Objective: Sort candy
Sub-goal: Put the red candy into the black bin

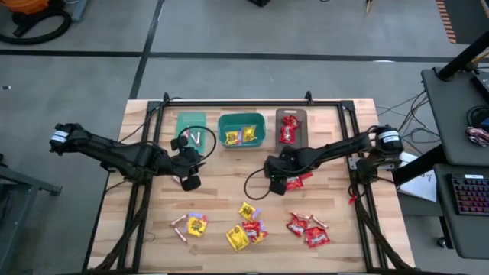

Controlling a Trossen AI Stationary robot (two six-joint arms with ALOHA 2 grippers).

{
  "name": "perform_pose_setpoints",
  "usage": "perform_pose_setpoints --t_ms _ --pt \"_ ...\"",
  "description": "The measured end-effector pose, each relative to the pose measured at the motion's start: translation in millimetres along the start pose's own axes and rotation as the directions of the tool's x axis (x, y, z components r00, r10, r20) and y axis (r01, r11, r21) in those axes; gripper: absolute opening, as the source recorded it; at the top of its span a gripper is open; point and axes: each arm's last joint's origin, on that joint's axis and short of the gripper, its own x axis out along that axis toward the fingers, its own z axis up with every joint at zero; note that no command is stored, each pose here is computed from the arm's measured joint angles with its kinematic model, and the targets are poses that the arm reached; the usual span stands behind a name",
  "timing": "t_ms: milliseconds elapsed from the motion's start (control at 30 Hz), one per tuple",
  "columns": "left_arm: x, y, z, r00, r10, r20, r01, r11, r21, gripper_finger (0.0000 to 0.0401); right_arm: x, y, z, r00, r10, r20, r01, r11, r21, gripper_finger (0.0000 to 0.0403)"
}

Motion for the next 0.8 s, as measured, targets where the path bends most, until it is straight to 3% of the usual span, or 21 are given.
perform_pose_setpoints --t_ms 267,667,800 --pt "1 0 -1 1.000 0.001 -0.002 -0.001 1.000 0.001 0.0095 10 4 8 0.988 -0.135 -0.072 0.131 0.989 -0.062 0.0138" --pt "2 0 -3 1.000 0.002 -0.003 -0.002 1.000 0.001 0.0095 36 8 4 0.975 -0.170 -0.142 0.154 0.981 -0.117 0.0137" --pt "2 -1 -2 1.000 0.001 0.003 -0.001 1.000 -0.003 0.0095 39 9 4 0.975 -0.172 -0.144 0.154 0.980 -0.128 0.0118"
